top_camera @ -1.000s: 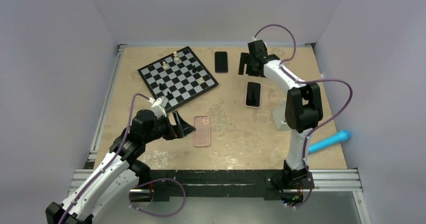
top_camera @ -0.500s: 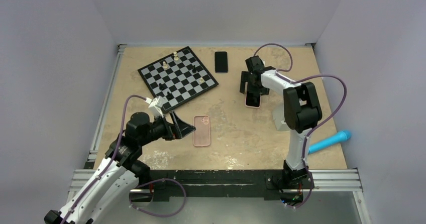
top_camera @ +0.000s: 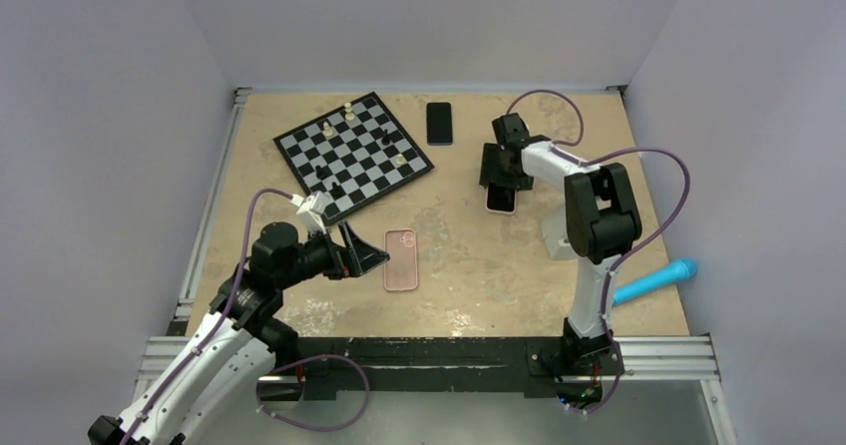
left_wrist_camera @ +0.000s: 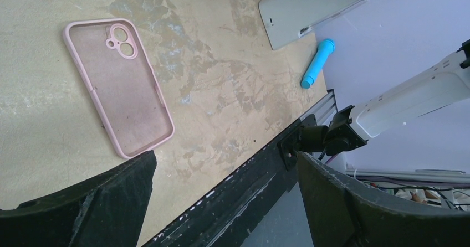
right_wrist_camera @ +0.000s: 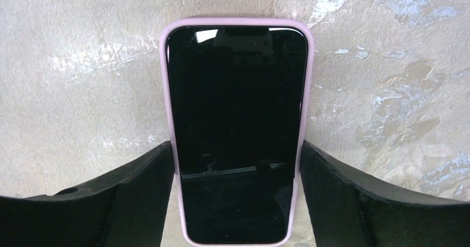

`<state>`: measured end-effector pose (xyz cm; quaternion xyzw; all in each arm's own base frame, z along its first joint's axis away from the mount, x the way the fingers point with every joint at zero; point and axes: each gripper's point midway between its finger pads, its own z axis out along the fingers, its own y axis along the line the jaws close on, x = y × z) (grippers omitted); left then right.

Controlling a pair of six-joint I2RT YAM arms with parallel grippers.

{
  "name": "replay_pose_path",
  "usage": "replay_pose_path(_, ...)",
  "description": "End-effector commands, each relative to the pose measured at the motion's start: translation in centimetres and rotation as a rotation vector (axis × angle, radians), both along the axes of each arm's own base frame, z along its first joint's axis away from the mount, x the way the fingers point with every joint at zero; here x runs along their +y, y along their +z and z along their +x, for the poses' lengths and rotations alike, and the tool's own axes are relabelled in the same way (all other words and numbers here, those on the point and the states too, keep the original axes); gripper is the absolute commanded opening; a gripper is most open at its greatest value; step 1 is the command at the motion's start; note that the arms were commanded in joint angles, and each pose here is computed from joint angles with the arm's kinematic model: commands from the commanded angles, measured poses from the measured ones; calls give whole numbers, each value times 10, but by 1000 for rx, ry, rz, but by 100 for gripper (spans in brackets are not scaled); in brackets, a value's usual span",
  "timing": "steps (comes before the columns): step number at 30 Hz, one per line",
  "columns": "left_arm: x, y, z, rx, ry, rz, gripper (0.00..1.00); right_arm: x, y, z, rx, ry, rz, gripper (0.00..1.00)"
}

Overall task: Take the phone out of the phone case
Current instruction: Pick up the phone at the center of the board, then adjust the phone.

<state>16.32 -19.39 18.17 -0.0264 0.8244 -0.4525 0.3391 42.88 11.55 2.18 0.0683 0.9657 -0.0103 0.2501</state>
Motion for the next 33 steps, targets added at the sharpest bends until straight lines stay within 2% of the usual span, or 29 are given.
replay_pose_path(1, -4, 10, 2, -26, -12, -31, 100, 17, -5, 1, 5, 60, 86, 71)
replay_pose_path(6, -6, 12, 4, -23, -10, -28, 99, 17, 2, 3, -50, 91, 92, 35)
replay_pose_path(12, -7, 22, 10, -24, -2, -28, 97, 30, 39, 1, -211, 181, 174, 1)
replay_pose_path(19, -1, 39, 13, -14, 59, -46, 96, 59, 70, -18, -383, 376, 211, 0)
replay_pose_path(24, 14, 45, 16, 33, 158, 0, 96, 100, 116, -42, -591, 537, 176, 0)
replay_pose_path(28, 30, 49, 17, 59, 228, 64, 100, 126, 152, -69, -752, 654, 248, 0)
replay_pose_path(33, 27, 64, 22, 75, 222, 29, 100, 162, 177, -104, -850, 824, 317, 0)
